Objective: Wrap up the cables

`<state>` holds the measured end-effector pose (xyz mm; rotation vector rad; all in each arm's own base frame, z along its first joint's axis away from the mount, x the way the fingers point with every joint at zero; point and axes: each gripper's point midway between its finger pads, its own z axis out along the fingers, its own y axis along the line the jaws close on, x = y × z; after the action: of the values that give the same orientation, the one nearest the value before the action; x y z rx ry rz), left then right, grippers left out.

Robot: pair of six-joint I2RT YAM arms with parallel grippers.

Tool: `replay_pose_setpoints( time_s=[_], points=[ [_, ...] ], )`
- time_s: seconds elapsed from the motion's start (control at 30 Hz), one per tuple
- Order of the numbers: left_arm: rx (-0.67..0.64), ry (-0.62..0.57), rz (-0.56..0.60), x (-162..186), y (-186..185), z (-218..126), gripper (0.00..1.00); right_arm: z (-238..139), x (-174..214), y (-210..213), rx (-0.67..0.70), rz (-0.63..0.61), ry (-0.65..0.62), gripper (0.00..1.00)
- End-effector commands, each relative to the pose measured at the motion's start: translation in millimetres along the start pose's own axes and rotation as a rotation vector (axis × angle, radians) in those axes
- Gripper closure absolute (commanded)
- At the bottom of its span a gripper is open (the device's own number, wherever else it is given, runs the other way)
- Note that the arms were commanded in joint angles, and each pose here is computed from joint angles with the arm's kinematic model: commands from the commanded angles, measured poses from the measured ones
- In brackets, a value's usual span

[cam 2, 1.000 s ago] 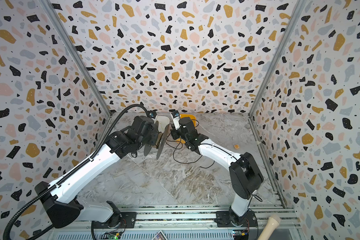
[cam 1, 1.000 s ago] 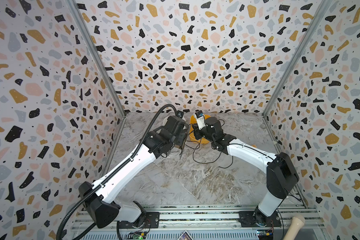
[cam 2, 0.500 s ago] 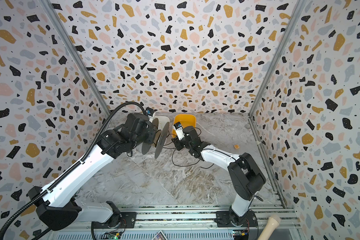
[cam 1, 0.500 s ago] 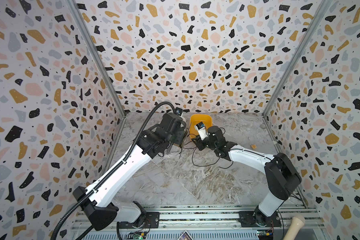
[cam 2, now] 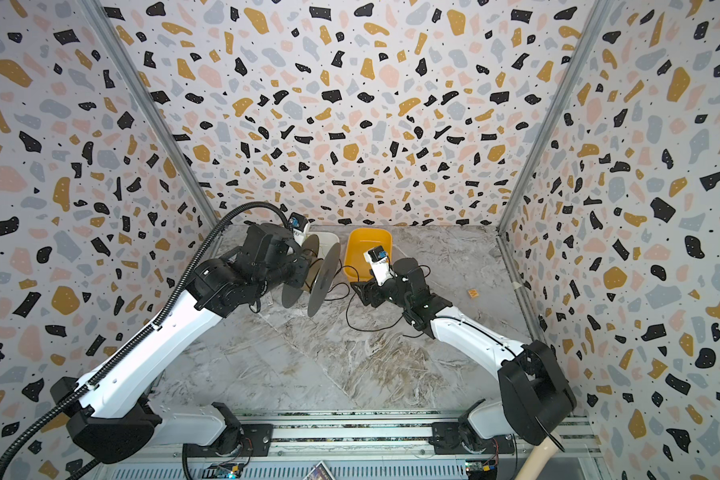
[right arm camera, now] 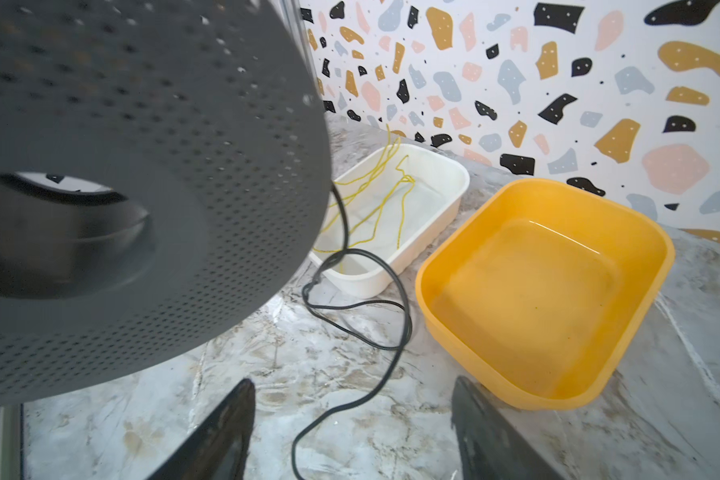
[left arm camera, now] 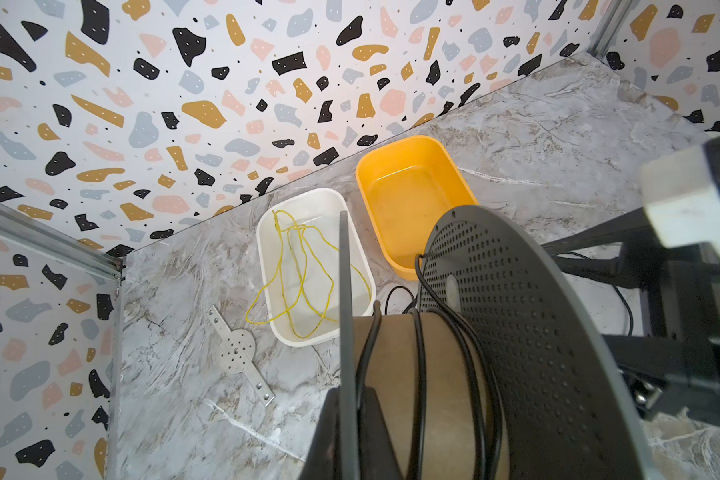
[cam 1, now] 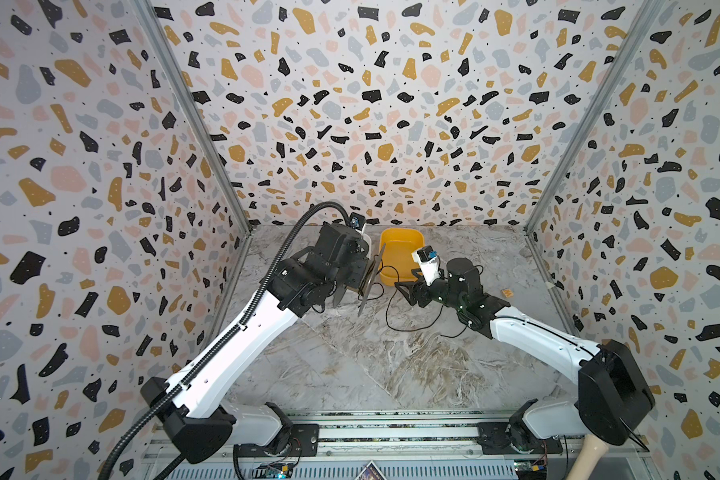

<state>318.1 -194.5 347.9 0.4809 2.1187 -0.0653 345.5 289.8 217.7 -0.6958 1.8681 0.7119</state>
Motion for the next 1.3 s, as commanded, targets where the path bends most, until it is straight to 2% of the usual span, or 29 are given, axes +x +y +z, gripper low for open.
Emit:
replay_pose_setpoints(
  time_s=[0.0, 0.13, 0.3, 0.4, 0.47, 0.57, 0.7, 0.8, 0.9, 1.13, 1.27],
  points=[
    [0.029, -0.145, -0.035, -37.1, 5.9, -30.3, 1.00, 10.3, -2.9, -5.6, -0.035, 0.009, -0.012, 0.30],
    [0.044, -0.149, -0.035, -35.8, 4.8, -34.3, 1.00, 30.2, 0.5, -1.9, -0.103, 0.032, 0.008, 0.32],
    [0.052, -0.147, -0.044, -32.3, 3.7, -33.9, 1.00, 47.6, -8.5, 8.8, -0.201, 0.117, 0.010, 0.41],
    [0.041, -0.142, -0.045, -30.1, 5.4, -31.9, 1.00, 49.1, -7.2, -5.9, -0.130, 0.183, 0.007, 0.61],
    [0.012, -0.134, -0.047, -26.9, 12.3, -28.8, 1.00, 43.6, -3.8, -20.1, -0.078, 0.243, 0.006, 0.78],
    [-0.055, -0.117, -0.121, -23.1, 44.2, -20.2, 1.00, 25.7, 3.3, -42.6, -0.034, 0.346, -0.009, 1.00],
    [-0.145, -0.160, -0.268, -28.1, 92.6, -25.6, 1.00, -11.6, 12.8, -79.2, 0.074, 0.461, -0.039, 1.00],
    [-0.310, -0.189, -0.333, -28.8, 133.2, -39.9, 1.00, -48.6, 19.0, -103.7, 0.156, 0.523, -0.083, 1.00],
    [-0.388, -0.194, -0.376, -25.2, 156.9, -45.1, 1.00, -89.1, 21.6, -129.1, 0.255, 0.565, -0.137, 1.00],
    [-0.370, -0.173, -0.403, -19.8, 160.2, -33.3, 1.00, -188.8, 53.8, -192.2, 0.561, 0.708, -0.262, 1.00],
    [-0.360, -0.170, -0.404, -21.2, 159.3, -31.5, 1.00, -219.4, 79.3, -212.7, 0.655, 0.776, -0.272, 1.00]
  ],
)
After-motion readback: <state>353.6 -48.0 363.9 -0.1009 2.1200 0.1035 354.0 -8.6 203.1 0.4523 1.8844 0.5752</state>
